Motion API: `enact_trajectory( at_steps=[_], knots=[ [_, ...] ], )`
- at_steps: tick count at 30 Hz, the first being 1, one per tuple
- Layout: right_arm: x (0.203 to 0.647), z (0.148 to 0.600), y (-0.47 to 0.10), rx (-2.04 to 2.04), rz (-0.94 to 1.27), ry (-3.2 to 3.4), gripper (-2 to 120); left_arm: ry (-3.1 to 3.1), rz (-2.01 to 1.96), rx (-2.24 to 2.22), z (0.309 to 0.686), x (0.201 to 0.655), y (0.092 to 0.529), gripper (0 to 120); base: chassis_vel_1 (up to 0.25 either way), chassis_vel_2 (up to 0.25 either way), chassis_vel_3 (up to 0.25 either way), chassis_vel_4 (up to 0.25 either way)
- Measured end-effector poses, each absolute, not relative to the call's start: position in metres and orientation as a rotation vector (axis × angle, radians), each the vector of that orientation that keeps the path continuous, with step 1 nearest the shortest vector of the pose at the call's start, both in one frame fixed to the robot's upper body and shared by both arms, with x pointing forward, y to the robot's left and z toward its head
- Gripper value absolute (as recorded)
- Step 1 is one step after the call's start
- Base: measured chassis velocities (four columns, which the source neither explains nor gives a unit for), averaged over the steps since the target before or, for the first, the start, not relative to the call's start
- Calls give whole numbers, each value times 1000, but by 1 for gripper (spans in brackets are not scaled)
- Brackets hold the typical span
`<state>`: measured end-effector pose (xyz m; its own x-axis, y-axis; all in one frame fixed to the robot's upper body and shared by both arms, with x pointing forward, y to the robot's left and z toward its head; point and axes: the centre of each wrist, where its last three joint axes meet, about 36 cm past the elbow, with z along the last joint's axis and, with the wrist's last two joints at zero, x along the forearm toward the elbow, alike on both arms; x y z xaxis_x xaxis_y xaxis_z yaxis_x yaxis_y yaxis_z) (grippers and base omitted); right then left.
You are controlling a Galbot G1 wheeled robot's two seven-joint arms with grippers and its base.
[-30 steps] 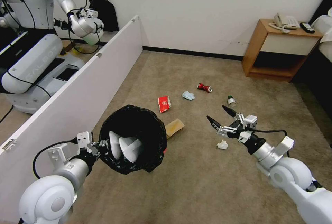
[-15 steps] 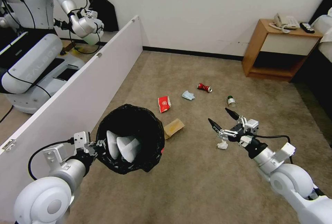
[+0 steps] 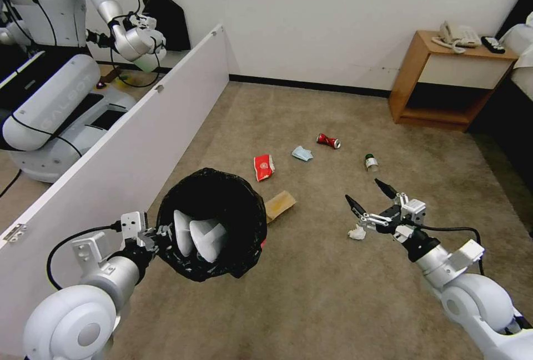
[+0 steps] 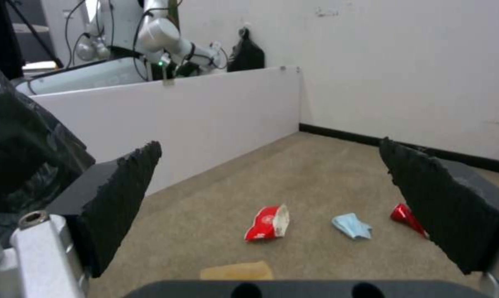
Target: Pick up the trash bin and place the garbage on the floor into it.
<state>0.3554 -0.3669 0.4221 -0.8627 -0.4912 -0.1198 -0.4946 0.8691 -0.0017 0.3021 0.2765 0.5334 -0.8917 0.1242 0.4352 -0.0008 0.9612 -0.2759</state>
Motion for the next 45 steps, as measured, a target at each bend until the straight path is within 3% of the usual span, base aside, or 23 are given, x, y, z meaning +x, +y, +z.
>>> enact_trajectory(
  at_steps=[24, 39, 45],
  knots=[
    [364, 420, -368, -863, 117, 2950, 100, -2632, 397, -89, 525, 311, 277, 0, 0, 0, 0, 0],
    [366, 410, -362, -862, 164, 2903, 100, -2630, 397, -107, 525, 313, 276, 0, -167, 156, 173, -168],
    [366, 410, -363, -858, 165, 2899, 100, -2629, 403, -113, 525, 312, 275, 0, -6, 19, 16, 3]
  ],
)
